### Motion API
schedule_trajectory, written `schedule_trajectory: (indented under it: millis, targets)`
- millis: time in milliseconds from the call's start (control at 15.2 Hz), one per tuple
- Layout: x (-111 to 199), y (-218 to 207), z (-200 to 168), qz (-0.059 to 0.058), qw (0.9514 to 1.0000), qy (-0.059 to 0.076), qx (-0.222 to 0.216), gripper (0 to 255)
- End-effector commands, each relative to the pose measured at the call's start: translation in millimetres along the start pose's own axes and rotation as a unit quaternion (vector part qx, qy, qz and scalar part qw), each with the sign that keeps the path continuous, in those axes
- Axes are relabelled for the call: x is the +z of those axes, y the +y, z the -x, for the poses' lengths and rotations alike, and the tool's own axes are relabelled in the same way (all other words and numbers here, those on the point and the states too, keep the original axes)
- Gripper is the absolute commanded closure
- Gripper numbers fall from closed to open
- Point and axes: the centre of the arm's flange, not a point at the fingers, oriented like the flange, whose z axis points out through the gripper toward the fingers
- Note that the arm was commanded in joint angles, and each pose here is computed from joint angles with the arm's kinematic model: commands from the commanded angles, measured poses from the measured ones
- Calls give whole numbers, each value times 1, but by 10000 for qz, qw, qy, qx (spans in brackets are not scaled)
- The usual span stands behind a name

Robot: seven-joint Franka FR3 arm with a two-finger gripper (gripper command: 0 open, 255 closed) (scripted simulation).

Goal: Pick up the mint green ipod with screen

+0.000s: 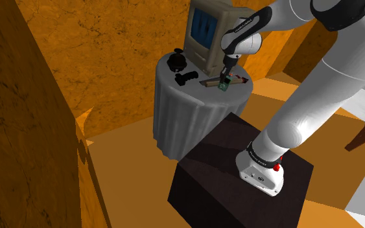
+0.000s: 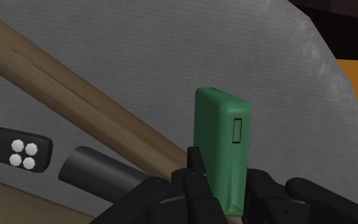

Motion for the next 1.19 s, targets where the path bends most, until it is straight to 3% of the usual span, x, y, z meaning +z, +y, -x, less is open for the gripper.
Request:
schedule_trajectory:
  millis: [0,330,1122]
  targets:
    - [1,0,0,-4,10000,-6,2,255]
    - [1,0,1,-4,10000,-6,1,255]
    - [-63,0,1,-4,10000,-6,1,255]
